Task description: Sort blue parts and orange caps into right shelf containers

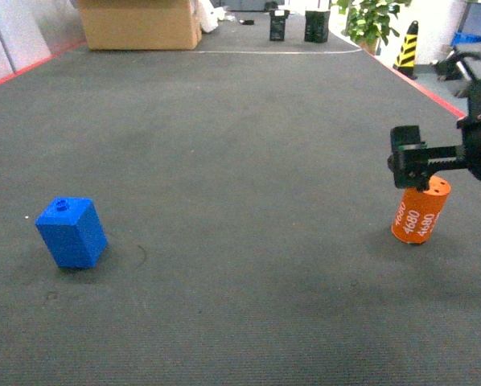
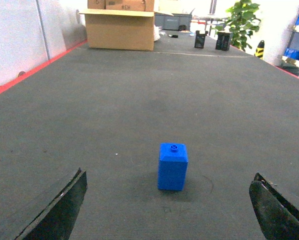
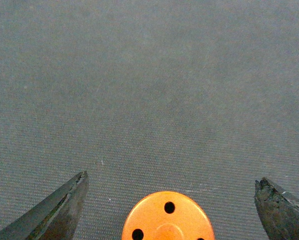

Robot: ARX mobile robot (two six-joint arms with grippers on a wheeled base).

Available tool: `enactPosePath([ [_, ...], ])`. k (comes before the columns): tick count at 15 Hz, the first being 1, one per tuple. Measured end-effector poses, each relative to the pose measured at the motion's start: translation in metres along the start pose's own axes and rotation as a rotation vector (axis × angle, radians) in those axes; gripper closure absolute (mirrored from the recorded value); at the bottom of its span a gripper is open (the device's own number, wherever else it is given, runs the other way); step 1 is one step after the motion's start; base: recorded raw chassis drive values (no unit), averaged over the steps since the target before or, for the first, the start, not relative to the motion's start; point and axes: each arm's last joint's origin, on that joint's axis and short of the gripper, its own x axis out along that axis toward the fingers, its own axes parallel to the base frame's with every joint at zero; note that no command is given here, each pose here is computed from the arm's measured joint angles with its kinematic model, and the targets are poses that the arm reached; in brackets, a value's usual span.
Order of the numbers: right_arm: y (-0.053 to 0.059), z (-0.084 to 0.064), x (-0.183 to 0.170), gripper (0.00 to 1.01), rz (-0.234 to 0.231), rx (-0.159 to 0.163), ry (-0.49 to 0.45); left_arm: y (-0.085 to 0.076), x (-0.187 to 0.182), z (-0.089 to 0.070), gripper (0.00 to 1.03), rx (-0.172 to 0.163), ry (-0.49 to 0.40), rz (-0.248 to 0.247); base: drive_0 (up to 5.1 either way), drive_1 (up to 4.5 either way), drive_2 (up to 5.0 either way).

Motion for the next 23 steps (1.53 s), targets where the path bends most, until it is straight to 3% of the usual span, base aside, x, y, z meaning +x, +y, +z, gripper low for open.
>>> enactPosePath([
  [3, 0.0, -0.013, 0.02, 0.03, -0.016, 0.016, 0.081, 0.0, 0.0, 0.0, 0.05, 0.0, 0.0, 0.0, 0.0, 0.0, 0.0],
  [8, 0.0, -0.023, 0.03, 0.55, -0.025, 0.032, 0.091, 0.0, 0.0, 0.0, 0.05, 0.0, 0.0, 0.0, 0.0, 0.0, 0.0],
  [11, -0.002, -0.031, 0.009, 0.56, -0.023, 0.043, 0.057, 0.0, 0.0, 0.0, 0.05, 0.0, 0.0, 0.0, 0.0, 0.0, 0.0],
  [14, -0.001, -0.027, -0.068, 0.56, -0.044, 0.005, -0.114, 0.0, 0.0, 0.0, 0.05, 0.0, 0.0, 0.0, 0.0, 0.0, 0.0],
  [16, -0.001, -0.052, -0.128, 0.56, -0.062, -0.004, -0.144, 0.0, 0.0, 0.0, 0.05, 0.0, 0.0, 0.0, 0.0, 0.0, 0.0],
  [17, -0.004, -0.069, -0.15, 0.56, -0.088, -0.005, -0.121, 0.0, 0.0, 0.0, 0.05, 0.0, 0.0, 0.0, 0.0, 0.0, 0.0],
  [18, -0.006, -0.088, -0.173, 0.56, -0.147, -0.017, -0.108, 0.0, 0.0, 0.0, 0.05, 0.0, 0.0, 0.0, 0.0, 0.0, 0.0],
  [19, -0.005, -0.099, -0.192, 0.56, -0.169, -0.029, -0.132, 0.0, 0.0, 0.0, 0.05, 0.0, 0.0, 0.0, 0.0, 0.0, 0.0],
  [20, -0.005, -0.096, -0.201, 0.56, -0.173, -0.032, -0.196, 0.0, 0.0, 0.0, 0.05, 0.0, 0.0, 0.0, 0.0, 0.0, 0.0],
  [21, -0.005, -0.091, -0.204, 0.56, -0.176, -0.033, -0.221, 0.0, 0.0, -0.002, 0.05, -0.002, 0.036, 0.009, 0.0, 0.0, 0.0],
  [22, -0.005, -0.093, -0.202, 0.56, -0.174, -0.035, -0.205, -0.001, 0.003, -0.001, 0.05, -0.008, 0.23, 0.045, 0.0, 0.0, 0.0],
  [23, -0.005, -0.094, -0.201, 0.56, -0.174, -0.037, -0.195, 0.0, 0.017, 0.006, 0.05, -0.009, 0.287, 0.043, 0.0, 0.0, 0.0],
])
